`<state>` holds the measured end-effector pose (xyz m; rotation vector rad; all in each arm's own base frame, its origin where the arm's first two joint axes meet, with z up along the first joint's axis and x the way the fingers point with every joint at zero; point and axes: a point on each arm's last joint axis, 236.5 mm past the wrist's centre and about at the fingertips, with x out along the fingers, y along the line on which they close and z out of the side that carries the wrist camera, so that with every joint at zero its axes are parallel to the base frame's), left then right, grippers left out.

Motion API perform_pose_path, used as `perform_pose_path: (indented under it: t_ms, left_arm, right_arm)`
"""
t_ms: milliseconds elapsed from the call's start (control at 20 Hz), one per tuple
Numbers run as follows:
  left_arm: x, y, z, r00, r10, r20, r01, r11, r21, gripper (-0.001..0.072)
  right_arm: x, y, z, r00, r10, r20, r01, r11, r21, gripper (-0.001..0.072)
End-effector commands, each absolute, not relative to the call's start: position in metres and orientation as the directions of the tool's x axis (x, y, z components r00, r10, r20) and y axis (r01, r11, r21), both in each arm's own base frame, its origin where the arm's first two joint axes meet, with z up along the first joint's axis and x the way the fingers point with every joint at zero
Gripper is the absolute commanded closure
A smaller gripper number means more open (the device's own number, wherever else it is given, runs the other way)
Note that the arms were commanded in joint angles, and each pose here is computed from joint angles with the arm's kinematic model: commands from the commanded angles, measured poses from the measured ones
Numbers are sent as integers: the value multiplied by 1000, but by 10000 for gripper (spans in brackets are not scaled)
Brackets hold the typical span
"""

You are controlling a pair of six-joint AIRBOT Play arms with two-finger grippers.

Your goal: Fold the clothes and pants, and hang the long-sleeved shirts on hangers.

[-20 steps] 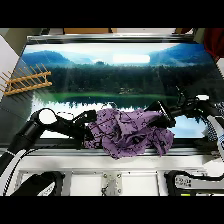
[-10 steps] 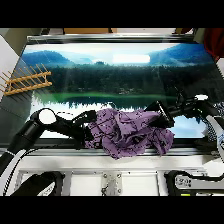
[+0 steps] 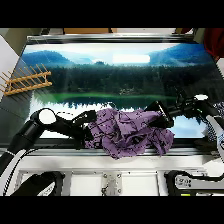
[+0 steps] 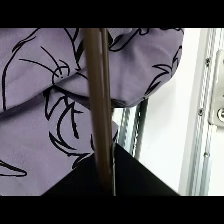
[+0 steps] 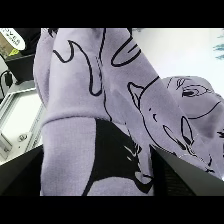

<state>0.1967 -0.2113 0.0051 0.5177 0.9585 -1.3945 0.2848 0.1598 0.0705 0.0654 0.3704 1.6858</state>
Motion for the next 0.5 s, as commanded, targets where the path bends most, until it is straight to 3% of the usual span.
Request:
perform_pose_path:
  t_ms: [0,400,450]
  left_arm:
    - [197,-212,5,-94,-584,-806,962,155,-225,692]
    - [197,-212,5,-94,-584,-806,962,155,-224,692]
    - [197,-212,5,-94,-584,-806,962,155,-224,691]
  right_arm:
    - [285,160,70,-155,974,-168,-954,-103,281,10]
    - [288,160,68,-139,974,-178,-957,-86,278,19]
    - [288,160,68,-139,974,-178,-957,-86,278,60]
